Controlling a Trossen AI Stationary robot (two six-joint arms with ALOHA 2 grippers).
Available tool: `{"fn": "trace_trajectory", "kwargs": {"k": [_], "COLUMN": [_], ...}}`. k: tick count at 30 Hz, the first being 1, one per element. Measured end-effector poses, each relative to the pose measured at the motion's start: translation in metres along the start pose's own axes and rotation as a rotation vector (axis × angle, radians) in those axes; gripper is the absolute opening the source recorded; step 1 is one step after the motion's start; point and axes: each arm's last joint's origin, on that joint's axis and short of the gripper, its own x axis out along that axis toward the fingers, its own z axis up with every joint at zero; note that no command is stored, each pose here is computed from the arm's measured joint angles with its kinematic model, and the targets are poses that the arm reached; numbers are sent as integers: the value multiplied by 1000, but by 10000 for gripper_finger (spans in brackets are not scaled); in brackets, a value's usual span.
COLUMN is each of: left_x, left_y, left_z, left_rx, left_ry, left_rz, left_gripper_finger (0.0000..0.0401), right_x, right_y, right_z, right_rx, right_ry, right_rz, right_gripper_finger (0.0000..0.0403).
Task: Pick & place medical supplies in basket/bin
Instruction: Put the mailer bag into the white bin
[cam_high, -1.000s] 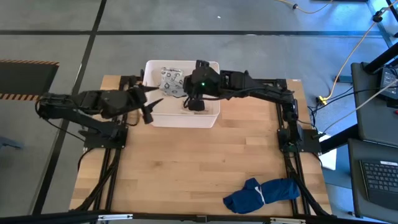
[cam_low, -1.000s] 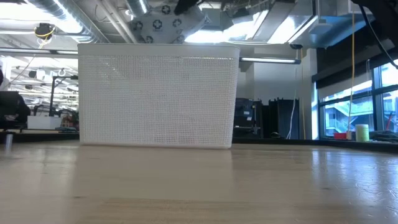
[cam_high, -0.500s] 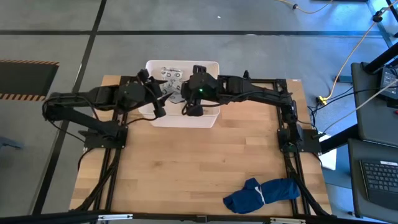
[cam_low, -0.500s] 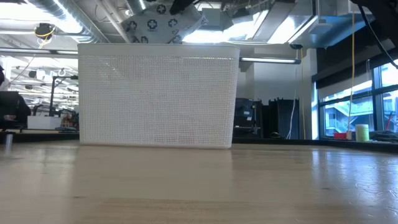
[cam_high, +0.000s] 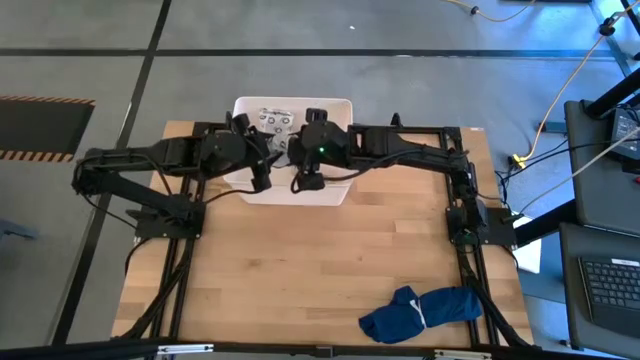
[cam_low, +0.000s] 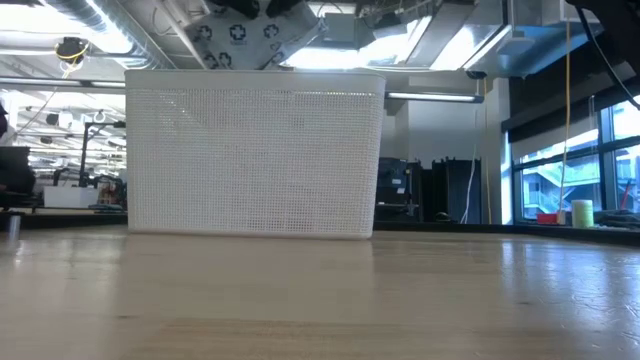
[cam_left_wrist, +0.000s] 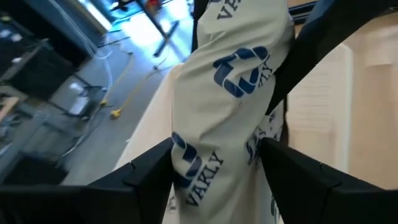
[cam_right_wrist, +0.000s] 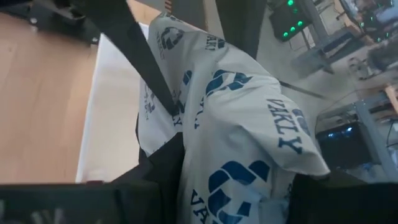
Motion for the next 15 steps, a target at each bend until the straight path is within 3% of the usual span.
{"fn": "trace_trajectory", "kwargs": {"k": [6,15], "left_x": [1,0], "left_y": [0,2], "left_z": [0,-1], "left_rx": [-54,-66], "left_ry": [-5,-9], "left_rz": [-47,-47], "left_gripper_finger": [211,137], "right_x": [0,0], "right_y": [0,0], "right_z": [0,2], "right_rx": [-34,-33], "right_ry": [-3,-17], "right_rz": [1,-2], "right_gripper_finger": [177,209]}}
